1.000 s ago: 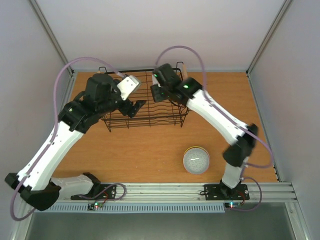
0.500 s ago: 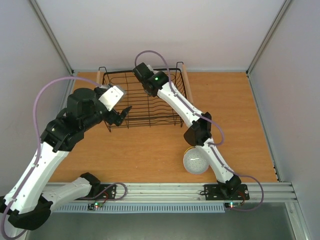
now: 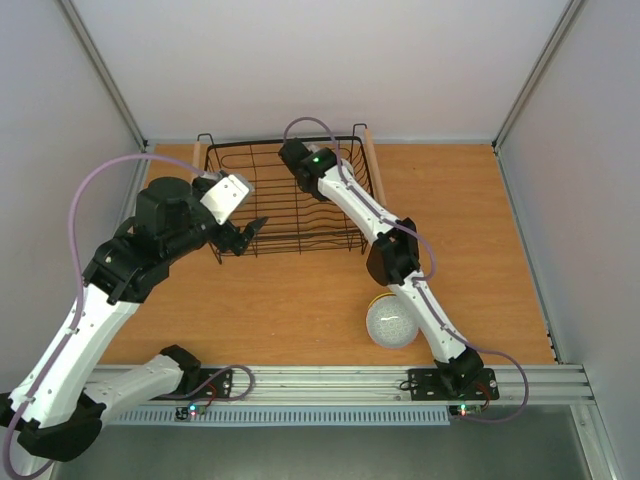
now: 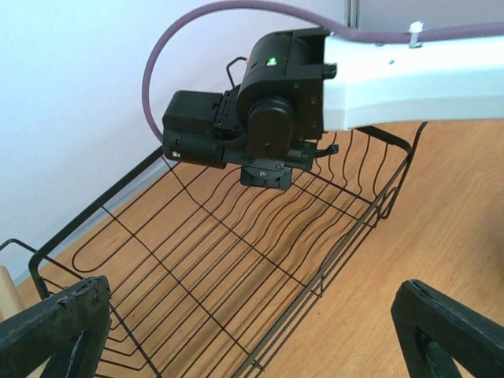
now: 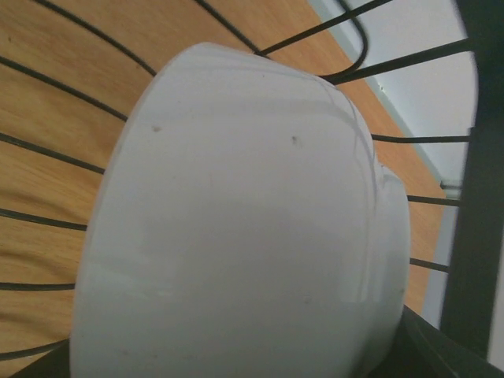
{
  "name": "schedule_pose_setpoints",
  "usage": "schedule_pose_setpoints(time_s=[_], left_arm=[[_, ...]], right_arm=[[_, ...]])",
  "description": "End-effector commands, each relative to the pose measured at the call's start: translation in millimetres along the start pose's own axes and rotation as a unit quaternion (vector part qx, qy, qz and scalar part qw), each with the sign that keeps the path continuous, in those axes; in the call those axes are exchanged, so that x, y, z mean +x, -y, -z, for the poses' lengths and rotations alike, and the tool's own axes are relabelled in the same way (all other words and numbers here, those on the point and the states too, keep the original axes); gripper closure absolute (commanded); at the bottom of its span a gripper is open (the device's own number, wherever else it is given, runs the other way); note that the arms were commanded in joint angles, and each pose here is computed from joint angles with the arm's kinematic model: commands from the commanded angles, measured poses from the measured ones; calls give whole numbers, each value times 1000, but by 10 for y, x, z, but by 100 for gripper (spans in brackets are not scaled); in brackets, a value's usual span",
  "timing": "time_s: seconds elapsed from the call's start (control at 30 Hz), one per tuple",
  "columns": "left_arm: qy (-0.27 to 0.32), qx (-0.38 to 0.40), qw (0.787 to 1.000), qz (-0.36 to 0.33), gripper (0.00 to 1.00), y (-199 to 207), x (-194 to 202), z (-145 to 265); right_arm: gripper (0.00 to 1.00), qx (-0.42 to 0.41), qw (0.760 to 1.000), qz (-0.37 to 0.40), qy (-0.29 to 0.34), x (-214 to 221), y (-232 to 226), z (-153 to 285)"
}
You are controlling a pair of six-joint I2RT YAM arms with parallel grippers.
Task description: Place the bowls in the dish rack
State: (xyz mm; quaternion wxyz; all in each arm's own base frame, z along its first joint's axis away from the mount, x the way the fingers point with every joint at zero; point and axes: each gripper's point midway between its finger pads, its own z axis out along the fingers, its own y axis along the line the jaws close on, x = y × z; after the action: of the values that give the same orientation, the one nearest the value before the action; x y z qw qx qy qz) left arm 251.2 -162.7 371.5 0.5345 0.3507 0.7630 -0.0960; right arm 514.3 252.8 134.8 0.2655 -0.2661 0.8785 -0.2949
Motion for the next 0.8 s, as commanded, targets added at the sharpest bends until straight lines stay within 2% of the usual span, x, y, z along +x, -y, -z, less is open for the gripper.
schedule_pose_setpoints(time_s=[0.0,0.33,0.43,0.53,0.77], left_arm=[[35,6,999,10,3,9,-142,50],[43,13,999,12,3,36,-170,110],[42,15,999,12,3,42,-168,107],[44,19,999,12,3,53,-184,125],[41,17,999,11,3,45,-182,110]], right_arm=[[98,15,999,43,-22,98,-32,-134],[84,6,996,73,-48,235,-97,-254],[68,3,994,88,-60,305,-139,-298],[43,-5,993,96,-72,377,-189,-321],[15,-19,993,92,-71,381,-235,-312]])
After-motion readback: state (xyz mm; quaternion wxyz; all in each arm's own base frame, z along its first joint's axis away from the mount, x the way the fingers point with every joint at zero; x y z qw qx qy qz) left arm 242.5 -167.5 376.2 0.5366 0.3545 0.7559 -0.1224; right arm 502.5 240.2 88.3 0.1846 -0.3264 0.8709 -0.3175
